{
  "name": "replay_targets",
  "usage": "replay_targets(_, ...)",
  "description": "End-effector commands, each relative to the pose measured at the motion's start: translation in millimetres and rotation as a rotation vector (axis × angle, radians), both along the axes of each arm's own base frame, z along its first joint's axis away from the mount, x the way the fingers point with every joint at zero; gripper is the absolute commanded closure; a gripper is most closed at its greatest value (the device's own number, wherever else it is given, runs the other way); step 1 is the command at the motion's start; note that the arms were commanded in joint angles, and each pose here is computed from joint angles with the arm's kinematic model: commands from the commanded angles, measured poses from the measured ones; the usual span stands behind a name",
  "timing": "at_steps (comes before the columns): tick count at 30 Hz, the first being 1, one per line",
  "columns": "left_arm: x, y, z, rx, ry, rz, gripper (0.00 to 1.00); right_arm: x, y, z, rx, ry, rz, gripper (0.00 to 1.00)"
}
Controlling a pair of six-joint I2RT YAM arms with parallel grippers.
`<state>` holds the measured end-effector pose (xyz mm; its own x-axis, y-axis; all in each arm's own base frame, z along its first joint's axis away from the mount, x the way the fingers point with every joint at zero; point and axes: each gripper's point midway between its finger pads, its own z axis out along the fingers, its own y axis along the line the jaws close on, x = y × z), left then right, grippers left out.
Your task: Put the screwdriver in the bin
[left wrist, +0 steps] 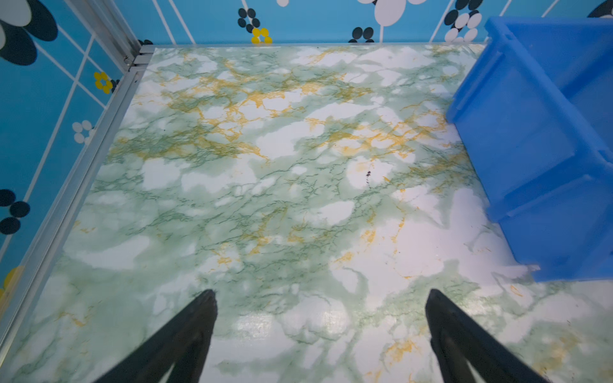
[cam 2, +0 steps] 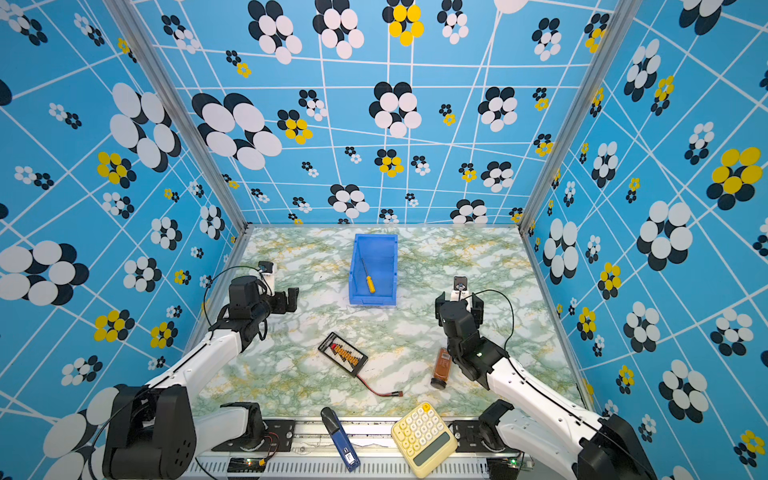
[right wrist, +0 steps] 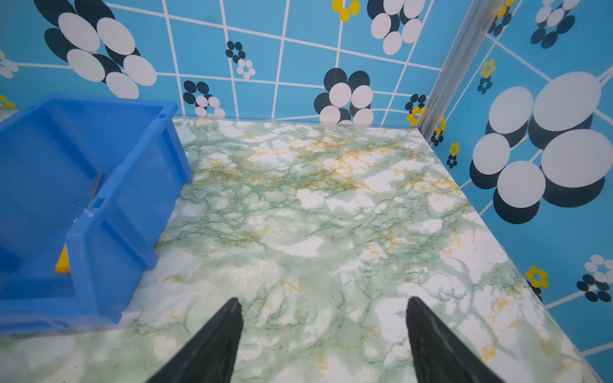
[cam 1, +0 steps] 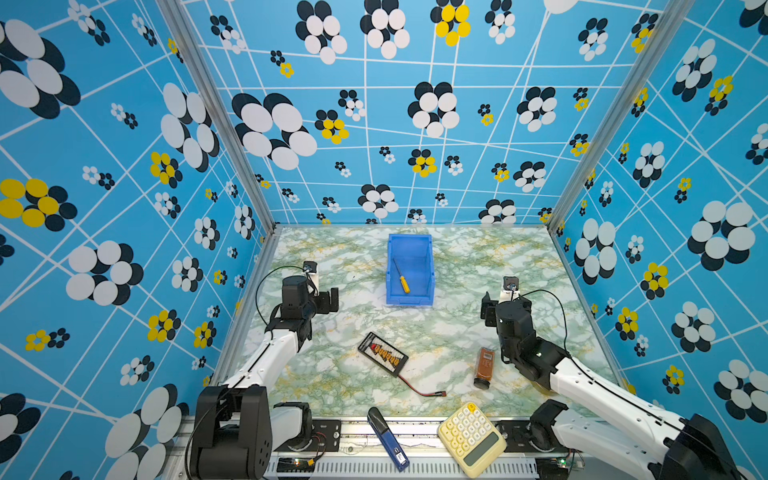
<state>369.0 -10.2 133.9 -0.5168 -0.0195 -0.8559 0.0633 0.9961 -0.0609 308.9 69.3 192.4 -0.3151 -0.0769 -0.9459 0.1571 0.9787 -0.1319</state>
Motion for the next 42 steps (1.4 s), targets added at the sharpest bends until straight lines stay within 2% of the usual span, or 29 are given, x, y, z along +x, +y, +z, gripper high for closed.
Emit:
replay_targets(1,11.4,16.8,22.5,-0.041,-0.160,0.082,0.01,2.8,-17.9,19.7,0.000,-0.079,-0.064,0.19)
replay_targets(5,3.0,20.5,18.0,-0.025,-0.268,0.093,0.00,3.1,-35.1,18.2,0.004,-0.095,-0.111,0.19)
replay_targets(11,-6.6,10.7,3.7,-0.029,-0.321,0.036,0.01,3.5,-51.3,8.7,0.023,-0.125,-0.149,0.17)
replay_targets(15,-11.4,11.7,3.1,-0.026,-0.384,0.042,0.01,3.7,-58.7,2.6,0.002,-0.130,-0.163,0.17)
replay_targets(26,-9.5,14.4,-24.4,-0.027,-0.406,0.068,0.01,-17.5,-71.5,-11.7,-0.003,-0.159,-0.166,0.16)
replay_targets(32,-7.1,15.3,-24.9,-0.029,-0.402,0.073,0.01,-22.4,-85.0,-27.5,-0.009,-0.153,-0.202,0.16)
replay_targets(37,-6.8,17.4,-24.6,-0.030,-0.403,0.087,0.01,-16.1,-90.6,-42.3,0.013,-0.139,-0.204,0.16)
replay_targets(42,-4.8,6.6,-25.2,-0.035,-0.390,0.020,0.01,4.0,-102.9,-55.2,0.018,-0.099,-0.219,0.15)
